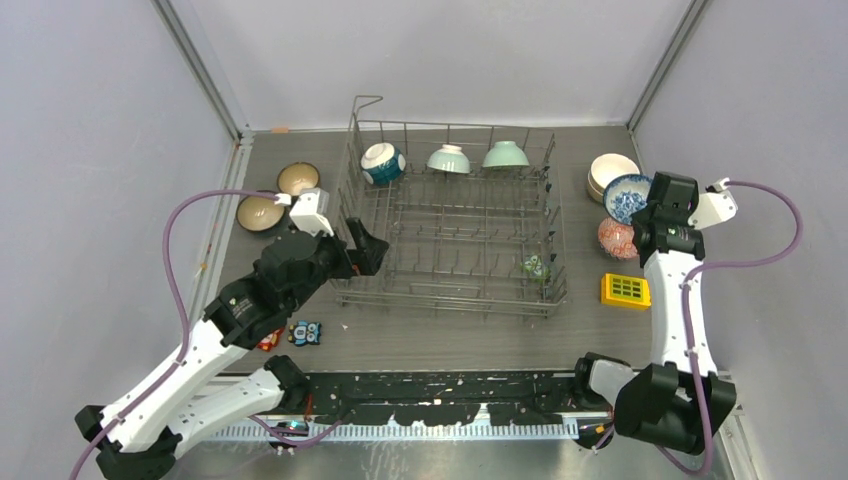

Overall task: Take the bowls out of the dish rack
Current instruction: Place the bowl with the bowl, then adjust the dish rack at the center of the board.

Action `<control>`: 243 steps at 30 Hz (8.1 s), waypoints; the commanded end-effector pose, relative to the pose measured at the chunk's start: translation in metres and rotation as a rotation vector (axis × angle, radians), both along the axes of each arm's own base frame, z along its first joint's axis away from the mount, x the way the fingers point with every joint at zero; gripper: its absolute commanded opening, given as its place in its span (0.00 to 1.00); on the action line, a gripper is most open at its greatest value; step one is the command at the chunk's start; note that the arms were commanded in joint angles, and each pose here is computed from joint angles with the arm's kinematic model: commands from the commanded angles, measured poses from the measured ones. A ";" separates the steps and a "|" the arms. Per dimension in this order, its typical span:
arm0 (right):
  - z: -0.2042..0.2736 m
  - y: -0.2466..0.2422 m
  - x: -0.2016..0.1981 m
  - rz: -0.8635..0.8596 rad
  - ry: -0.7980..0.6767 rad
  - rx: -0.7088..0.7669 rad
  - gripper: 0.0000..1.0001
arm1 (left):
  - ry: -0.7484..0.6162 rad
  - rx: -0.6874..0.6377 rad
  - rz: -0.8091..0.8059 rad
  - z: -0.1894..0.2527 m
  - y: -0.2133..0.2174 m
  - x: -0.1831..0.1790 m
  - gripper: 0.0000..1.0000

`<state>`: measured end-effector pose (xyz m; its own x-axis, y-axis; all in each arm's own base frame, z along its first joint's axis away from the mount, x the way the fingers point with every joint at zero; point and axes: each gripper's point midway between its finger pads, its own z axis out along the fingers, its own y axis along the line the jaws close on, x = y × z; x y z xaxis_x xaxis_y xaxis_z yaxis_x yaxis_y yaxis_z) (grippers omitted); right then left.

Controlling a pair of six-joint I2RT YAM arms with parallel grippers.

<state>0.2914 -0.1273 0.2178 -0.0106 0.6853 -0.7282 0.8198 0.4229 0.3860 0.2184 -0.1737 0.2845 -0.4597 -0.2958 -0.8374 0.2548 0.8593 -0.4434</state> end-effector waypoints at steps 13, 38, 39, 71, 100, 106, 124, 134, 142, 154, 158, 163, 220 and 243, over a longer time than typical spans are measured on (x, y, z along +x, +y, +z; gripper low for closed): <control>-0.063 -0.035 0.034 -0.088 -0.040 0.107 0.01 | -0.005 0.011 -0.005 -0.013 0.007 -0.006 1.00; -0.105 -0.037 0.029 -0.083 0.043 0.130 0.01 | 0.025 0.002 0.004 -0.022 0.011 -0.012 1.00; -0.106 -0.036 0.030 -0.079 0.047 0.134 0.01 | 0.025 0.002 0.004 -0.023 0.011 -0.012 1.00; -0.118 -0.036 0.026 -0.069 0.091 0.145 0.22 | 0.046 0.005 0.003 -0.029 0.010 -0.013 1.00; -0.113 -0.036 0.015 -0.053 0.139 0.115 0.28 | 0.039 0.002 -0.013 -0.030 0.007 -0.012 1.00; -0.117 -0.037 0.014 -0.055 0.155 0.113 0.24 | 0.040 0.006 -0.016 -0.031 0.005 -0.011 1.00; -0.128 -0.036 0.012 -0.054 0.174 0.120 0.15 | 0.055 0.005 -0.016 -0.035 0.006 -0.013 1.00; -0.134 -0.036 0.014 -0.052 0.182 0.130 0.15 | 0.062 0.010 -0.016 -0.038 0.004 -0.011 1.00; -0.133 -0.036 0.016 -0.052 0.180 0.133 0.17 | 0.066 0.010 -0.018 -0.039 0.002 -0.011 1.00; -0.061 -0.042 0.013 -0.097 0.077 0.027 0.61 | 0.057 0.011 -0.016 -0.035 0.004 -0.011 1.00; -0.004 -0.028 0.020 -0.056 -0.010 -0.060 0.66 | 0.049 0.043 -0.023 -0.032 0.006 -0.011 1.00; 0.095 0.023 0.027 0.126 -0.220 -0.185 0.62 | -0.009 0.106 0.018 -0.020 0.018 -0.003 1.00; 0.090 0.303 0.004 1.088 -0.474 0.196 0.77 | 0.256 0.180 0.089 -0.064 0.030 0.110 0.51; 0.103 0.247 0.012 0.866 -0.419 -0.009 0.75 | 0.246 0.163 -0.043 -0.067 -0.020 0.081 0.00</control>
